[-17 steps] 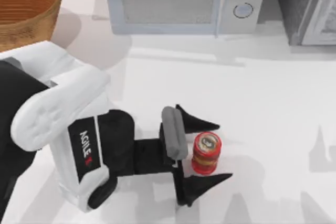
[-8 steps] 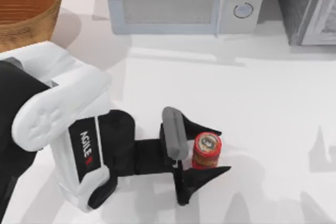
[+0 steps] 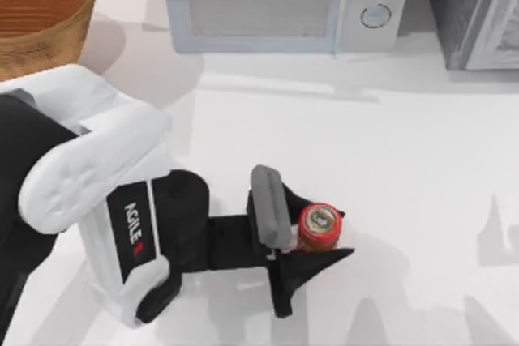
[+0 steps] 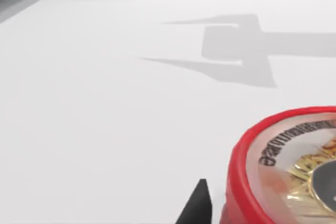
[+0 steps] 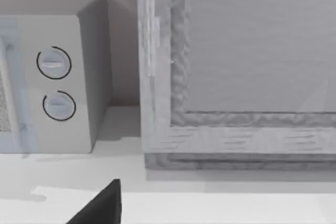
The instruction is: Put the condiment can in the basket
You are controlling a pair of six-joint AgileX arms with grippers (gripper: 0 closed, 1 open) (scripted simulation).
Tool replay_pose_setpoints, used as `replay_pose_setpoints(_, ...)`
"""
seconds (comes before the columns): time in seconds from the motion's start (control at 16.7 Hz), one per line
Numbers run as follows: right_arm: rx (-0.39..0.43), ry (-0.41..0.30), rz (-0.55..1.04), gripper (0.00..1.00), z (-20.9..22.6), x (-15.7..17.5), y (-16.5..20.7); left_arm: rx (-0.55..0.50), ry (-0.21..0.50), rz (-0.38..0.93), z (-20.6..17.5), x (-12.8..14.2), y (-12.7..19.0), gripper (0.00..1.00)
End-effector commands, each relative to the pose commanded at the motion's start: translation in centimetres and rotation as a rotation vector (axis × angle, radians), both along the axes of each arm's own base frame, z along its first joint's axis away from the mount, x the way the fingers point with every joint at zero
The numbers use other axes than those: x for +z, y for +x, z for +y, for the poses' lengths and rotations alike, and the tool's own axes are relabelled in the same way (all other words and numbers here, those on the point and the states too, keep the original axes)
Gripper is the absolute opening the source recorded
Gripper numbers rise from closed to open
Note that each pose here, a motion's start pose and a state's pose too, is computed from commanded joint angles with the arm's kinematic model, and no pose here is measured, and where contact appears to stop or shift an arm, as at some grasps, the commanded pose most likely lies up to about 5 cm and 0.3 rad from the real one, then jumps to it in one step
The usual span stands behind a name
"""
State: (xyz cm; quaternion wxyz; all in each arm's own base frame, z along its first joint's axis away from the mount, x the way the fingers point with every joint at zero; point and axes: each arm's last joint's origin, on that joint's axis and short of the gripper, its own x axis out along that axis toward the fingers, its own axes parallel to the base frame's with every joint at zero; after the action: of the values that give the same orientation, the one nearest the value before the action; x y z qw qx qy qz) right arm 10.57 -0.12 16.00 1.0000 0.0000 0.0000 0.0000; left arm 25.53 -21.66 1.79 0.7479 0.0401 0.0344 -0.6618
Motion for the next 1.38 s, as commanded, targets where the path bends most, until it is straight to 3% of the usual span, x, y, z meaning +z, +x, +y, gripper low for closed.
replay_pose_setpoints(0.66,0.000,0.000,0.000,1.00,0.0,0.0,0.0,0.004,-0.008,-0.021,0.2,0.6,1.1,0.00)
replay_pose_setpoints(1.02,0.000,0.000,0.000,1.00,0.0,0.0,0.0,0.097,-0.028,-0.115,4.5,5.9,10.3,0.00)
replay_pose_setpoints(1.38,0.000,0.000,0.000,1.00,0.0,0.0,0.0,0.296,-0.006,-0.153,18.1,14.6,19.3,0.00)
